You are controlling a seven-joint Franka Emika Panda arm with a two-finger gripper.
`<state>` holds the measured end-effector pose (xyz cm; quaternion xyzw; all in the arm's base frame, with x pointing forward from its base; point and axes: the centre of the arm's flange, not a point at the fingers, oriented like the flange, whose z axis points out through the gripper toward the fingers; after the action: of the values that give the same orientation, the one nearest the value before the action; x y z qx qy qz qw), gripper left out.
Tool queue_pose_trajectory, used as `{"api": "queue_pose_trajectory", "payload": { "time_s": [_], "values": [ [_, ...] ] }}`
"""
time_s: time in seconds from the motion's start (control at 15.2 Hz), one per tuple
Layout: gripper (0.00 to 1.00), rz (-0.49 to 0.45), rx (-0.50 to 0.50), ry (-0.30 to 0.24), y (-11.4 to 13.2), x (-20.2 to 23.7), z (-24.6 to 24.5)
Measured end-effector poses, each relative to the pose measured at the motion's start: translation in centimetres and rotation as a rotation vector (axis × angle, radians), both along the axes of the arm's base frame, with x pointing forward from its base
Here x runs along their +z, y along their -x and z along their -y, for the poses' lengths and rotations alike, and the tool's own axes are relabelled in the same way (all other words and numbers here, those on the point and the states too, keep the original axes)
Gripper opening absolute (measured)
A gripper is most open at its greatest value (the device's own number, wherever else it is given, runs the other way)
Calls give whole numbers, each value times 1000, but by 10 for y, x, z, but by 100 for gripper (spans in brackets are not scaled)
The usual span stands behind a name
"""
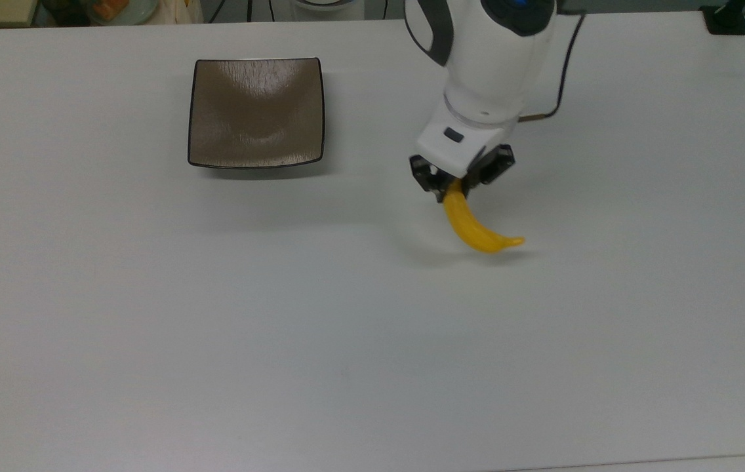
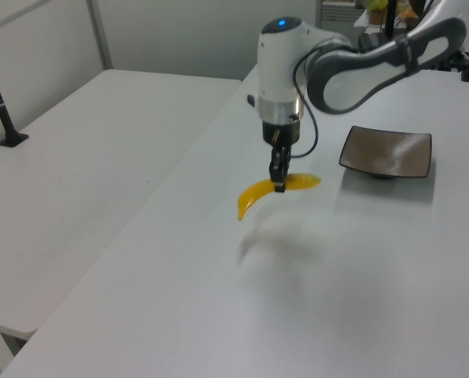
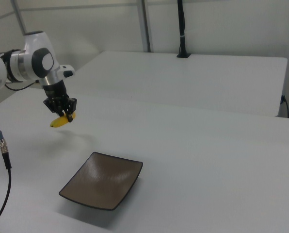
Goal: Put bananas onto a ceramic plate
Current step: 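Lift the banana and carry it toward the brown square plate, then lower the banana onto the plate and open the gripper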
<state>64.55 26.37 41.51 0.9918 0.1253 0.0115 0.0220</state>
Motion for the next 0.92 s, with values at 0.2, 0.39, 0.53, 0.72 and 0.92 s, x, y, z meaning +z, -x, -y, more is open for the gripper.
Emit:
{"api": "queue_pose_trajectory", "payload": {
  "time_s": [0.2,0.39,0.53,0.72,0.92],
  "values": [
    [31,-5,36,33,8,28,43],
    [31,-40,88,80,25,44,84],
    [31,-121,155,119,44,58,119],
    [31,-180,232,106,69,80,171],
    [31,-212,261,85,88,80,215]
  ]
}}
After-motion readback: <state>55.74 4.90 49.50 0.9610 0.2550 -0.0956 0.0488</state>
